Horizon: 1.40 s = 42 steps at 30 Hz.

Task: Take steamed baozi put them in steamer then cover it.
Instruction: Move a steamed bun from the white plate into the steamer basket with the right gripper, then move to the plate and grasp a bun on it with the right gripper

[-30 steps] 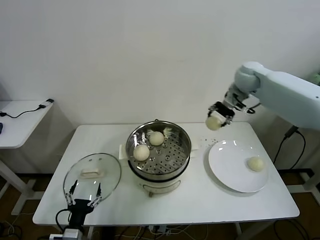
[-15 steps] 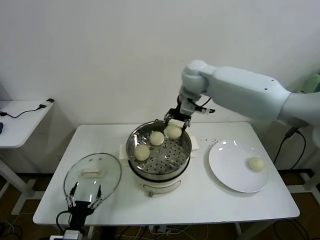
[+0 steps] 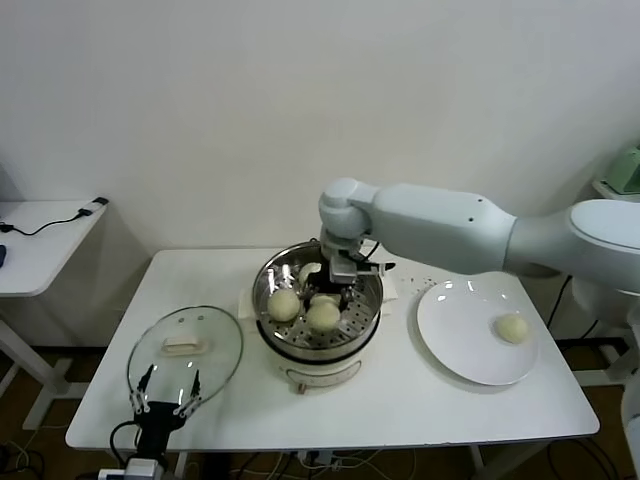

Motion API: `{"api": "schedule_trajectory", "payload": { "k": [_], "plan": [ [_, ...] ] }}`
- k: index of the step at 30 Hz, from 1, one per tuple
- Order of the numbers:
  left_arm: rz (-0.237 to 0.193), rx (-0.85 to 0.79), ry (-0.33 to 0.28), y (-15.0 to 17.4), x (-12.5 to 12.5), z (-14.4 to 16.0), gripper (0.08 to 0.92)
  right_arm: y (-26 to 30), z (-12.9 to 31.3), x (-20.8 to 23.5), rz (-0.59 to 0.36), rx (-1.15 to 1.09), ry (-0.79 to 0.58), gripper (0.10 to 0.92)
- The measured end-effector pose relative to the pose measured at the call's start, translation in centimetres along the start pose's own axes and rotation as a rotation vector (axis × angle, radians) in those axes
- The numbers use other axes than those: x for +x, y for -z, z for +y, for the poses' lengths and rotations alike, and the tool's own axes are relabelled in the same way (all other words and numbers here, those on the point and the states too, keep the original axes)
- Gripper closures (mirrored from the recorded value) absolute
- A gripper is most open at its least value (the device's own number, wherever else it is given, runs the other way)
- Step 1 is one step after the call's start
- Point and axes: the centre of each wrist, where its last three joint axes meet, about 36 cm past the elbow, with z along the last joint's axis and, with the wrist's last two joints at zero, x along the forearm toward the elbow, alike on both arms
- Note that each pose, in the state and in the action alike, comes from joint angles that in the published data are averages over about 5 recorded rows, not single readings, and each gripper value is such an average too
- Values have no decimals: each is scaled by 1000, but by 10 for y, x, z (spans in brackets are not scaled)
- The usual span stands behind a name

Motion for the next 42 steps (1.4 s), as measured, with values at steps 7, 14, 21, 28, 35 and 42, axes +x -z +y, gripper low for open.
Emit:
{"api": "schedule_trajectory", "payload": {
  "k": [7, 14, 21, 28, 35, 42],
  "plan": [
    [5, 2, 0, -3, 0, 0, 177, 4, -4, -16, -16, 23, 6, 313],
    [6, 2, 2, -4, 0, -1, 177, 6, -5, -21, -18, 40, 2, 206],
    [2, 2, 3, -3, 0, 0, 177, 5, -2, 0, 4, 52, -18, 200],
    [-8, -1, 5, -1, -1, 3, 177, -9, 31, 43, 59, -29, -48, 200],
    [-17, -4, 5, 2, -1, 6, 177, -27, 110, 89, 120, -311, -110, 200],
    [-26, -9, 3, 5, -1, 8, 177, -30, 212, 110, 164, -744, -189, 200]
  ]
}}
